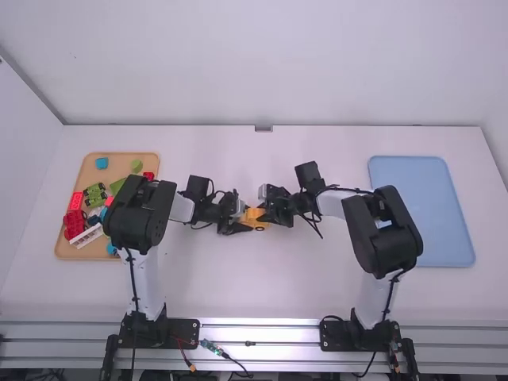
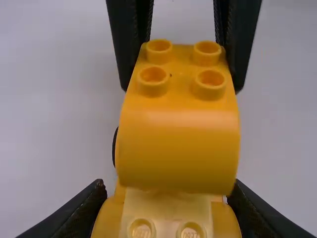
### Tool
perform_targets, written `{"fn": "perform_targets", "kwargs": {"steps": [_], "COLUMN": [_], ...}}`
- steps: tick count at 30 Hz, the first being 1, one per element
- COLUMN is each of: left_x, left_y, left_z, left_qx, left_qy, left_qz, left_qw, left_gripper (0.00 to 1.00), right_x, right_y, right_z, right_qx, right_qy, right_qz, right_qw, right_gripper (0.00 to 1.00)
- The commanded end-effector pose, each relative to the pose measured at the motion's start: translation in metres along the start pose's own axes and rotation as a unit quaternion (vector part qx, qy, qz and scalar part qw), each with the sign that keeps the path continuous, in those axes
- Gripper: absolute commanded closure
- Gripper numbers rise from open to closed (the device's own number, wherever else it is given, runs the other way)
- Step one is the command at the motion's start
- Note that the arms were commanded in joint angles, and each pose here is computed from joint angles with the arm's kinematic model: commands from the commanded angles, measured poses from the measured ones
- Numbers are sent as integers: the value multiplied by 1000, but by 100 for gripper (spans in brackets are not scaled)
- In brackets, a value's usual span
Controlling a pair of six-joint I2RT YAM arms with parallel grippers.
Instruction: Assemble lego blocks to make yellow taxi
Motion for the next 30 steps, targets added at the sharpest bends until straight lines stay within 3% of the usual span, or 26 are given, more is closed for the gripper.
{"fn": "perform_targets", "kwargs": {"steps": [1, 19, 30], "left_x": [-11, -8, -9], "left_y": [-3, -3, -3], "left_z": [-21, -20, -20], "left_qx": [61, 62, 61], "left_qy": [24, 27, 21], "left_qz": [13, 9, 12], "left_qw": [998, 998, 998], "left_gripper": [70, 71, 72], "right_x": [-4, -8, -6], "right_y": [0, -9, -24], "right_z": [1, -5, 3], "right_qx": [-6, -29, -4], "right_qy": [0, 0, 0], "right_qz": [1, 16, 32], "right_qw": [1000, 999, 999], "right_gripper": [100, 100, 100]}}
Point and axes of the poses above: each hand's point on the last joint's axis, 136 mm out from that joint toward the fingers, its own y axis back along the fingers, its own x axis along the line the jaws close on, z = x × y, the point moved 9 cm from there along y, back along the fingers, and after that the axes turned 3 degrees about y, right-handed, at the moved point
